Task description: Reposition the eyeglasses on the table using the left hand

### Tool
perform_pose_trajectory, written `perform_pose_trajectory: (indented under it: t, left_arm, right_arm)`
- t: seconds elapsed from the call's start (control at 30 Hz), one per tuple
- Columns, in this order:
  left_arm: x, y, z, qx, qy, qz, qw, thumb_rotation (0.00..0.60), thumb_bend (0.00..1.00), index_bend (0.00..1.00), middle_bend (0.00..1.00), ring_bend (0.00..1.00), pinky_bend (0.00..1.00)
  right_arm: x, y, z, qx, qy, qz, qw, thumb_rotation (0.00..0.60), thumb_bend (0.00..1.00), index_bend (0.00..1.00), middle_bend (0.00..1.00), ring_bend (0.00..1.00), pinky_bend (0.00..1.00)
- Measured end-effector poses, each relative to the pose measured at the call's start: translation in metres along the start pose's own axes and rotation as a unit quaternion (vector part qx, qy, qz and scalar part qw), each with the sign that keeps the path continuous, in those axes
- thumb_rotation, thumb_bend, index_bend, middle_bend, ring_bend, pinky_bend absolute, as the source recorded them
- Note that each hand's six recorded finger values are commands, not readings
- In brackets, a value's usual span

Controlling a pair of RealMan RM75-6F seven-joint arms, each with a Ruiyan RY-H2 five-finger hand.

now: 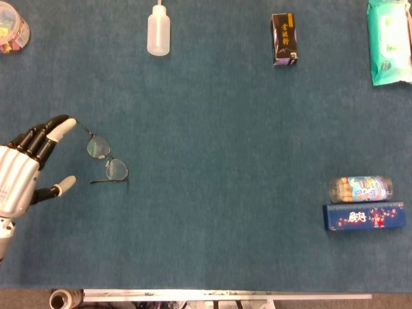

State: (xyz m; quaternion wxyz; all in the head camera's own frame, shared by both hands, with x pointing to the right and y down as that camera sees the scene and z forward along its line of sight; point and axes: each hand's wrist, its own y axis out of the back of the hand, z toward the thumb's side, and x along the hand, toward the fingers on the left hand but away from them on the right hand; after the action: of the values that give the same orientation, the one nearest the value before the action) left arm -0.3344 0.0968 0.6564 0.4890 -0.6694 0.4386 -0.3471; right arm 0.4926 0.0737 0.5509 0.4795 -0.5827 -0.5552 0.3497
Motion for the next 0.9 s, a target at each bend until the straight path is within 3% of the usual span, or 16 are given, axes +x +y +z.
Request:
perform_pose_trajectory:
  t: [0.4, 0.6, 0.9]
  left_arm:
    - [-0.002, -0.021, 0.009, 0.039, -0.016, -0.034, 0.9986, 0.6, 0.07, 0.13, 0.18, 0.27, 0.5]
    - [0.006, -0.021, 0.011, 0.049, -0.018, -0.006, 0.9986, 0.6, 0.07, 0.13, 0.17, 0.24, 0.48]
    - [0.02, -0.009, 0.005, 0.024, -0.02, 0.043, 0.9986, 0.6, 0.07, 0.13, 0.09, 0.16, 0.43]
  right_arm:
    - [0.0, -0.001, 0.0, 0.001, 0.001, 0.003, 1.0, 0.6, 0.31, 0.6, 0.57, 0.51, 0.54]
    - [0.0, -0.001, 0.0, 0.001, 0.002, 0.004, 1.0, 0.6, 0.31, 0.6, 0.57, 0.51, 0.53]
    - [0.0, -0.003, 0.001, 0.003, 0.002, 0.008, 1.0, 0.6, 0.31, 0.6, 0.57, 0.51, 0.53]
